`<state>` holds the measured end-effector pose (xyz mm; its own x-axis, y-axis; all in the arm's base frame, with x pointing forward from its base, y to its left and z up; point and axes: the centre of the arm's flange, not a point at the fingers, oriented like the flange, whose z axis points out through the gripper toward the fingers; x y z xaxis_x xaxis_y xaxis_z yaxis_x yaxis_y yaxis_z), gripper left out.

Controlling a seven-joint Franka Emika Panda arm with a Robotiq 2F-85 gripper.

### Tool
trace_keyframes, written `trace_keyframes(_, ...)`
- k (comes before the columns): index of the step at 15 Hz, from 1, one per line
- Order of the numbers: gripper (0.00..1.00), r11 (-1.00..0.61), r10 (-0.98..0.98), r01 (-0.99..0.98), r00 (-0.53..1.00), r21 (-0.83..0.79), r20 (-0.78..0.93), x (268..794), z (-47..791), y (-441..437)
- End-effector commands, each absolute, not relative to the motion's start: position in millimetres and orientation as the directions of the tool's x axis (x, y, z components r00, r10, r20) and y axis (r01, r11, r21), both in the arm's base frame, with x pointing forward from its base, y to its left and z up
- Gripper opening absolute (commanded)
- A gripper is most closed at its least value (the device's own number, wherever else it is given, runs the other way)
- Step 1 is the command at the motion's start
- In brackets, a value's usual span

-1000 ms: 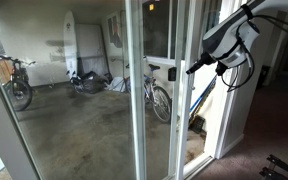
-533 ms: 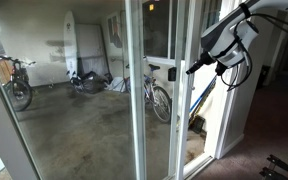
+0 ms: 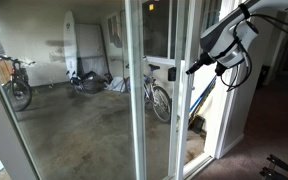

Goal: Slide the glass door to the left.

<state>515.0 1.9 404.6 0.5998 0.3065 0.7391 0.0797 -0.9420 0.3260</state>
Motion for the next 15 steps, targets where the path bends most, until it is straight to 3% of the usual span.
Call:
trace_keyframes(1,1.0,-0.898,0.434,0.204,0.552,0.39,0.712,531.9,400.5,75.5)
trace_keyframes(15,1.0,-0.928,0.37,0.235,0.478,0.29,0.797,531.4,403.7,124.0)
